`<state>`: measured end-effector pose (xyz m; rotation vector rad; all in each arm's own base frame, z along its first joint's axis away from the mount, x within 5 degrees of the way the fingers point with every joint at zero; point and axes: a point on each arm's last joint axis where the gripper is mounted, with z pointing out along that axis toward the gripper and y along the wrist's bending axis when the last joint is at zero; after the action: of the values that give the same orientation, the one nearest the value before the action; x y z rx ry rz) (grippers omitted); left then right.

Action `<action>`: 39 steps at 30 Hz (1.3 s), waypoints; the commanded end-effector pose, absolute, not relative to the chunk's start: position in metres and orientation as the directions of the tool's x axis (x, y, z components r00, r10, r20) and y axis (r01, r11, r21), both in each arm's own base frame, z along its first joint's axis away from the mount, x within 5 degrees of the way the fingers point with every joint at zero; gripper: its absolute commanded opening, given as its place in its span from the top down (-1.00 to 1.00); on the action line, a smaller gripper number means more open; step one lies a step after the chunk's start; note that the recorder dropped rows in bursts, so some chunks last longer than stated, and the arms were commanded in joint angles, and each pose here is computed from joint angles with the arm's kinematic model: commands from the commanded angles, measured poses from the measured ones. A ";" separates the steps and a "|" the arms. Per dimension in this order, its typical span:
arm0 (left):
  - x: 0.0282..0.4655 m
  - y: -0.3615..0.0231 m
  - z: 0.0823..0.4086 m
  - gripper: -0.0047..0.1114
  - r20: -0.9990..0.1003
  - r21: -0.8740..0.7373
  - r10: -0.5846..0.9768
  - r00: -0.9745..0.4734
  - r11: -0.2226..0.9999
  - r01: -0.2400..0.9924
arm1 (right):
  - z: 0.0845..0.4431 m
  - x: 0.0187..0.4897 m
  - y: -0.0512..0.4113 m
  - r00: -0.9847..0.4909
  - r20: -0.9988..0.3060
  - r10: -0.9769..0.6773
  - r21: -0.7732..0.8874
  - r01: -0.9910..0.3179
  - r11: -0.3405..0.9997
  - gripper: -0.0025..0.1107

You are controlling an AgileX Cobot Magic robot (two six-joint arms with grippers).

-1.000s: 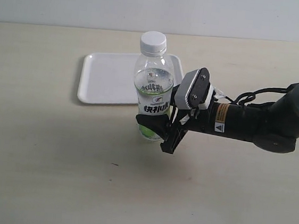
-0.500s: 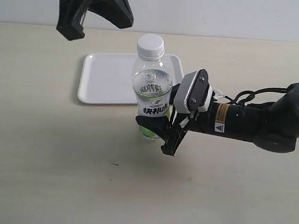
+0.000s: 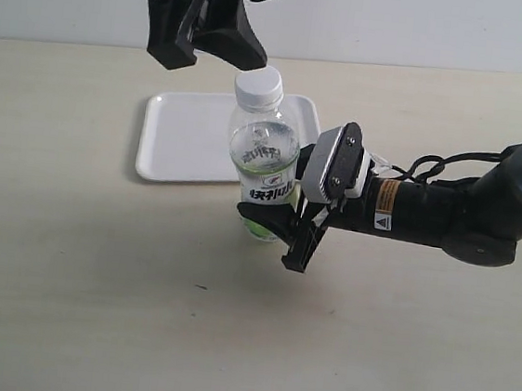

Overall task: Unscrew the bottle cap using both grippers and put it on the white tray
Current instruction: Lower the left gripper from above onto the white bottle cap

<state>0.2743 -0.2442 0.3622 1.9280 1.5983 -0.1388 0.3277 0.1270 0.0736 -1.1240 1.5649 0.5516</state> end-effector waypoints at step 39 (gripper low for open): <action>0.276 -0.271 0.324 -0.26 -0.305 0.344 0.936 0.175 -0.063 0.937 | 0.072 0.331 0.125 0.079 -0.885 -0.459 -0.297 -0.855 0.426 0.96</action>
<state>0.2725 -0.2692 0.3262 2.0169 1.7435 -0.0379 0.3309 0.1252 0.0743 -1.1579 1.5390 0.4704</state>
